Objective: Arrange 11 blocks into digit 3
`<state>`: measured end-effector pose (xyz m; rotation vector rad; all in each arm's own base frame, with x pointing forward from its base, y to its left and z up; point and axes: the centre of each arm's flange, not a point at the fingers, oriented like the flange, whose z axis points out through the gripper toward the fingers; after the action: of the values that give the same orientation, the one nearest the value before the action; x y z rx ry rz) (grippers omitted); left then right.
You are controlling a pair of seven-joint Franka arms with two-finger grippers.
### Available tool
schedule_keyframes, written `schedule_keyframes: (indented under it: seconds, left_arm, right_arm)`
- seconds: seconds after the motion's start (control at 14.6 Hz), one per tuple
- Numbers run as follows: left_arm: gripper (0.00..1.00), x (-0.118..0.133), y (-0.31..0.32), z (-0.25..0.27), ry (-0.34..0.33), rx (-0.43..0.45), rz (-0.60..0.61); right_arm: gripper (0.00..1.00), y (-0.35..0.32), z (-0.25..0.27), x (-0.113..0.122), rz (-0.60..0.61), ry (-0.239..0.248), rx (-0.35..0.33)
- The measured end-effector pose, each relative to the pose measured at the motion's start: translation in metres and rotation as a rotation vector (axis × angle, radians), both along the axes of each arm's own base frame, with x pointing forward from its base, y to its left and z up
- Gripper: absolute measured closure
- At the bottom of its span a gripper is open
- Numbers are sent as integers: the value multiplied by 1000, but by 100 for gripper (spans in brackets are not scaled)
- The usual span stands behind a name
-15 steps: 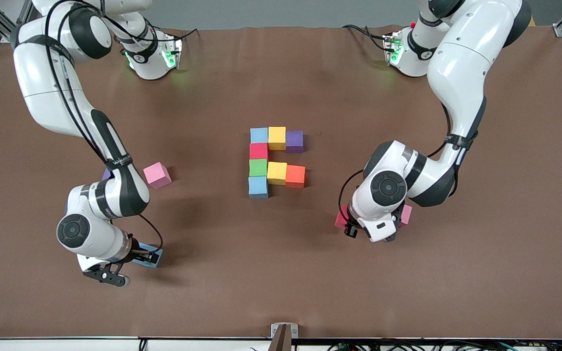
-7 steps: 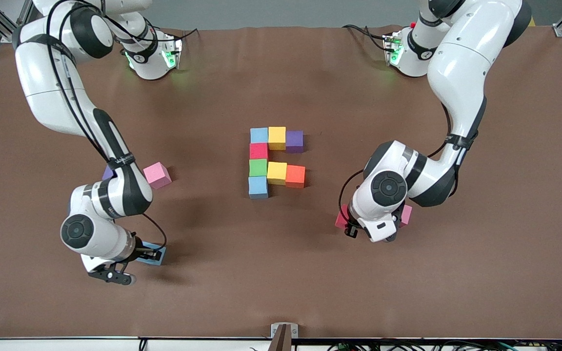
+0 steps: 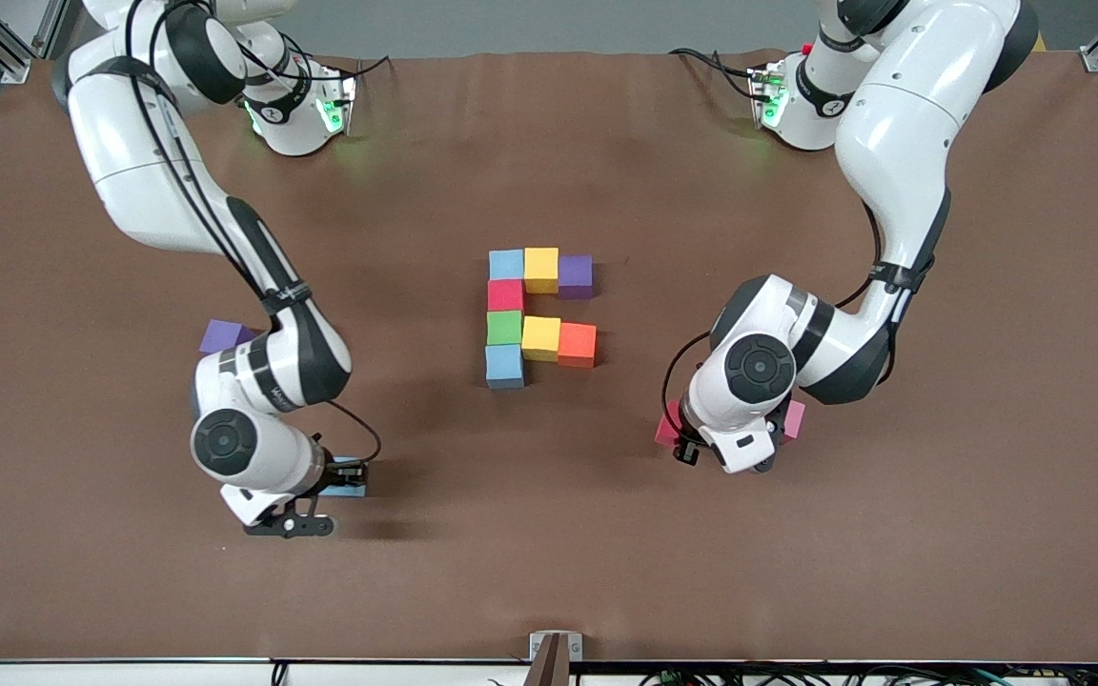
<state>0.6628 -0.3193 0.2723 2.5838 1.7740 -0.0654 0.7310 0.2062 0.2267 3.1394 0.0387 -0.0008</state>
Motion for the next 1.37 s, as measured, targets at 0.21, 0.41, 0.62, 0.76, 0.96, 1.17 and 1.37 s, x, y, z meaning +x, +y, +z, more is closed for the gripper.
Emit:
schedule_keyframes:
  seconds: [0.21,0.41,0.62,0.76,0.96,1.17,1.37]
  left_arm:
    - [47,0,1,0,0,0,1]
    - [47,1,2,0,0,1,3]
    - [47,1,2,0,0,1,3]
    - [47,1,2,0,0,1,3]
    - [47,1,2,0,0,1,3]
    - [47,1,3,0,0,2,4]
    - [47,1,3,-1,1,2,4]
  right_arm:
    - [44,52,5,-14,33,-10,8]
    - [44,105,19,-28,37,-36,19]
    - [44,142,26,-42,22,-50,30]
    - [44,169,30,-54,7,-60,39]
    - [44,206,25,-76,14,-57,43]
    - [44,225,15,-89,29,-45,39]
    - [44,226,13,-90,27,-44,36]
